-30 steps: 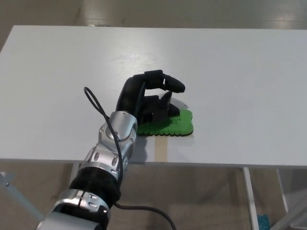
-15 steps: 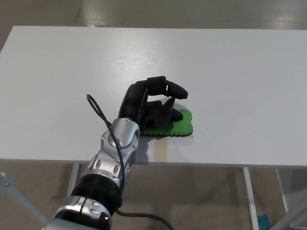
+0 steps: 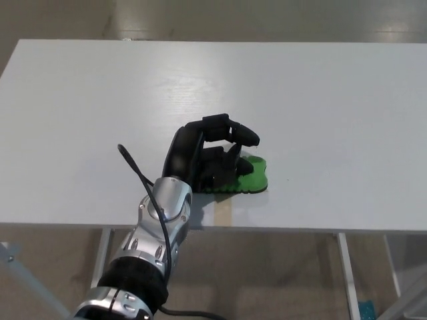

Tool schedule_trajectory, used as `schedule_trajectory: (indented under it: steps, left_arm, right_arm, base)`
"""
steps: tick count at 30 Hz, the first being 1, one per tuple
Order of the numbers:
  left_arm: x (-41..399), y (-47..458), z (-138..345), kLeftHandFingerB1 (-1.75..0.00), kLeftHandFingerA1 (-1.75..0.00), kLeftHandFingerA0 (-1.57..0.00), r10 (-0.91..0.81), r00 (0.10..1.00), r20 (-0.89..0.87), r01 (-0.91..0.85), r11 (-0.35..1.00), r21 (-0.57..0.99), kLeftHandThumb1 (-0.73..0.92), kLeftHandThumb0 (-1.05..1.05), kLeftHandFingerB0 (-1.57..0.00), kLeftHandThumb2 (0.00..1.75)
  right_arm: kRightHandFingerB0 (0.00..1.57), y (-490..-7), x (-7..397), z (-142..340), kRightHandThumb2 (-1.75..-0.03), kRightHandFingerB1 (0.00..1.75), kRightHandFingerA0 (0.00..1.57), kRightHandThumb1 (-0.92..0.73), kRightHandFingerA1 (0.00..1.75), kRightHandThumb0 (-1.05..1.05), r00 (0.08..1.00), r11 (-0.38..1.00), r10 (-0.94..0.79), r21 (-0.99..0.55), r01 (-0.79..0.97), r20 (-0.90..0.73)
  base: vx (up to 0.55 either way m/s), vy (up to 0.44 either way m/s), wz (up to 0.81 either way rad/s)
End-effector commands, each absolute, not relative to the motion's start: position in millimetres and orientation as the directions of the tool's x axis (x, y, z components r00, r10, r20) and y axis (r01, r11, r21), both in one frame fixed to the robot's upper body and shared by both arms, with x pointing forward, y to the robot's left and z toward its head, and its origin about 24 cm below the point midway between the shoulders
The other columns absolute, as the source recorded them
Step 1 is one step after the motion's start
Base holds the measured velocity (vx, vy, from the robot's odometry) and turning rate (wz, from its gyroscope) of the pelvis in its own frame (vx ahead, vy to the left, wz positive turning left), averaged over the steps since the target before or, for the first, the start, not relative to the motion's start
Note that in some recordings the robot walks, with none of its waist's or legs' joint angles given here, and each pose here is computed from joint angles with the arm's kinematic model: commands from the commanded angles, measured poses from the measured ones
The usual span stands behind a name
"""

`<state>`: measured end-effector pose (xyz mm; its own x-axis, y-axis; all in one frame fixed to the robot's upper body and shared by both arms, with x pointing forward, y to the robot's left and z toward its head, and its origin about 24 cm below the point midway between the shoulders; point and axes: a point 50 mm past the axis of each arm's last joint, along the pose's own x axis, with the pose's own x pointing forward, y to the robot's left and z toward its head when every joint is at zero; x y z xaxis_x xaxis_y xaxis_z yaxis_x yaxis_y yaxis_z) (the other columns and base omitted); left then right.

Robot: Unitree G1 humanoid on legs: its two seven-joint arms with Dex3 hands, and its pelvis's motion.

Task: Use the left hand to press on the green eraser and wipe the desk from center to the left and then back to center.

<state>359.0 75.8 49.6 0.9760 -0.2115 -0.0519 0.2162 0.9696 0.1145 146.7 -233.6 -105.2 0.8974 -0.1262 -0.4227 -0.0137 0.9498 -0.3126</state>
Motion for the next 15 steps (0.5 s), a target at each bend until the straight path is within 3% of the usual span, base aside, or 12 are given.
schedule_trajectory:
  steps: [1,15]
  left_arm:
    - [344,80,17,-1.03,-0.86,-1.05,-0.21,0.961,-0.178,0.234,0.964,0.124,0.77,-0.1,-0.93,0.83]
    - [348,107,19,-1.06,-0.86,-1.04,-0.175,0.971,-0.163,0.199,0.968,0.151,0.78,-0.1,-0.91,0.82]
  right_arm:
    - [0.61,-235,144,-106,-0.62,0.42,0.64,-0.73,0.53,-0.41,0.895,0.949,-0.13,-0.314,-0.011,-0.426]
    - [0.61,-236,134,-109,-0.62,0.42,0.64,-0.74,0.55,-0.42,0.882,0.95,-0.127,-0.31,-0.023,-0.455]
  base:
    - [0.0,0.0,0.0]
    - [0.0,0.0,0.0]
